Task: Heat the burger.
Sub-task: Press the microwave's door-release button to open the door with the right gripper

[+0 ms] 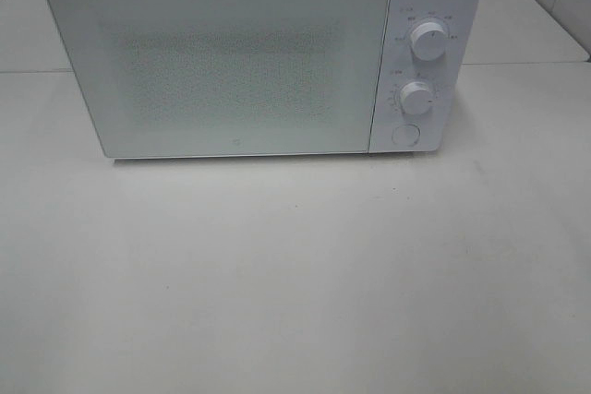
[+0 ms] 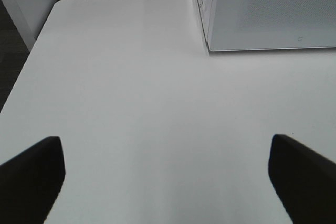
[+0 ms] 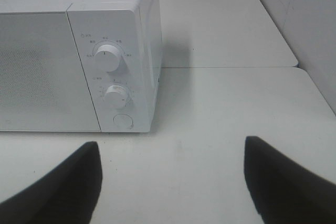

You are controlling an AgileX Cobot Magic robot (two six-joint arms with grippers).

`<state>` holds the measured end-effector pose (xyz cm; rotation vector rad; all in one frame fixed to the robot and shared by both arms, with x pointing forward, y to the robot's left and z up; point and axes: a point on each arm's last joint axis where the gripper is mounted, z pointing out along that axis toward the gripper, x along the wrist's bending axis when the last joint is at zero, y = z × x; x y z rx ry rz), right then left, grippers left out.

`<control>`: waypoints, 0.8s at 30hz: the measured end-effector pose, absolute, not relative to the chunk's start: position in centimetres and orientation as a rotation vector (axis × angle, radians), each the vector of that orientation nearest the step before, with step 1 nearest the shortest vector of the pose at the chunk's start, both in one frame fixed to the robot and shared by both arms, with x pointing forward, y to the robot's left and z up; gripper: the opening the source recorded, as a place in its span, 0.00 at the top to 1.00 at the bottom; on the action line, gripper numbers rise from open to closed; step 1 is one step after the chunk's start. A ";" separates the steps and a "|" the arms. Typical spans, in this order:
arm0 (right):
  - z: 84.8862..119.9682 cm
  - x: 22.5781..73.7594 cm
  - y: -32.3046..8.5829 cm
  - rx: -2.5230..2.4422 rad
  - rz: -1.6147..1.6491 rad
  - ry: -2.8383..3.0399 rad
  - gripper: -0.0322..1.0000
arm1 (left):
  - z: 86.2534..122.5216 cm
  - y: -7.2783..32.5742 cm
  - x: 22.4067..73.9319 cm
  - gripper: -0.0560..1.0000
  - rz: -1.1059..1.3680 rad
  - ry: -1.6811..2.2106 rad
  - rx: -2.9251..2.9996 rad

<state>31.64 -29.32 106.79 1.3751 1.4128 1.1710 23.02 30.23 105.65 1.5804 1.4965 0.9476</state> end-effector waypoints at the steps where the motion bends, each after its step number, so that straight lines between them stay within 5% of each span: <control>1: 106.8 31.9 -29.3 1.373 1.173 1.413 0.27 | 105.6 30.2 23.0 0.02 0.948 1.497 1.580; 24: 104.5 40.5 -27.9 1.453 1.211 1.446 0.33 | 105.6 30.2 23.0 0.02 0.948 1.497 1.580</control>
